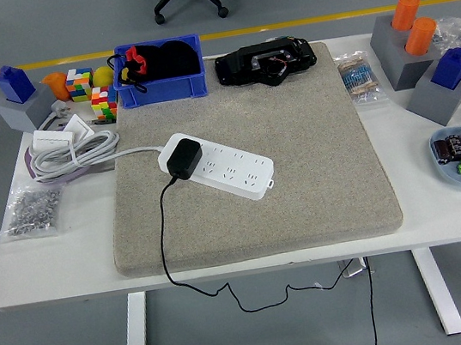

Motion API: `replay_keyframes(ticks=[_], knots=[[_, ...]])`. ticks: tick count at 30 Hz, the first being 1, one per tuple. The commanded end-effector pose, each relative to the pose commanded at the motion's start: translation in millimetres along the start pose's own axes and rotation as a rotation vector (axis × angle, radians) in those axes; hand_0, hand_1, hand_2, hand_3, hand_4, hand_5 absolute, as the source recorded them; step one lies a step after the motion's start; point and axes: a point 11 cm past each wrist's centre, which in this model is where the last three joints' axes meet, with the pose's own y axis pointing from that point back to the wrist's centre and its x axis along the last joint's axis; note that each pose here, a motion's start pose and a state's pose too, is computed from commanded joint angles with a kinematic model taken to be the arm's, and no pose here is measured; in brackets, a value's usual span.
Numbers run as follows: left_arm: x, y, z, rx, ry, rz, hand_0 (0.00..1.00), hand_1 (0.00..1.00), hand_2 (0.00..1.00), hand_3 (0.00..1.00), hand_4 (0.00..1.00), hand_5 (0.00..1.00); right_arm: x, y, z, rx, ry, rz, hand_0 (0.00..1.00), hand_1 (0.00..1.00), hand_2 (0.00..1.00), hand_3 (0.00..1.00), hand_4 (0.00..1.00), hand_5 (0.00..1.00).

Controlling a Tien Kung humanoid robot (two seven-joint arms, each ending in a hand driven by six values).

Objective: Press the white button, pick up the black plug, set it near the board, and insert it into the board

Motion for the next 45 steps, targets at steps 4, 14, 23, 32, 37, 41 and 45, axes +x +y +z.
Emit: replay_keyframes(ticks=[4, 14, 23, 32, 37, 41, 45], knots=[[2.5, 0.8, -5.0, 0.027, -0.004, -0.002, 0.770, 0.809, 0.732, 0.714, 0.777, 0.319, -2.0, 0.1, -1.2, 0.001, -0.005, -0.003, 0.584, 0.495, 0.498, 0.532, 0.640, 0.323], [2.5, 2.2, -7.1, 0.031, 0.007, 0.002, 0.761, 0.803, 0.732, 0.713, 0.777, 0.320, -2.2, 0.1, 2.8, -0.015, -0.002, -0.009, 0.588, 0.495, 0.500, 0.532, 0.641, 0.323], [4.3, 1.8, -7.3, 0.037, 0.007, -0.002, 0.761, 0.804, 0.731, 0.713, 0.778, 0.321, -7.1, 0.3, -2.3, -0.007, -0.011, -0.019, 0.588, 0.496, 0.504, 0.532, 0.642, 0.322], [5.0, 1.9, -6.8, 0.034, 0.012, 0.002, 0.760, 0.802, 0.725, 0.710, 0.777, 0.321, -6.4, 0.3, -1.0, -0.011, -0.010, -0.018, 0.589, 0.497, 0.506, 0.532, 0.642, 0.322], [5.0, 2.8, -6.8, 0.030, 0.011, 0.002, 0.759, 0.801, 0.722, 0.710, 0.777, 0.324, -5.9, 0.2, 0.5, -0.014, -0.009, -0.016, 0.588, 0.498, 0.506, 0.532, 0.642, 0.323], [5.8, 2.0, -5.2, 0.027, 0.013, 0.001, 0.757, 0.799, 0.723, 0.710, 0.776, 0.323, -7.2, 0.3, 1.4, -0.016, -0.010, -0.019, 0.589, 0.498, 0.505, 0.532, 0.644, 0.325], [4.0, 1.8, -4.6, 0.030, 0.011, -0.013, 0.757, 0.799, 0.723, 0.710, 0.776, 0.323, -6.9, 0.3, 1.9, -0.017, -0.009, -0.018, 0.589, 0.498, 0.505, 0.532, 0.644, 0.325]])
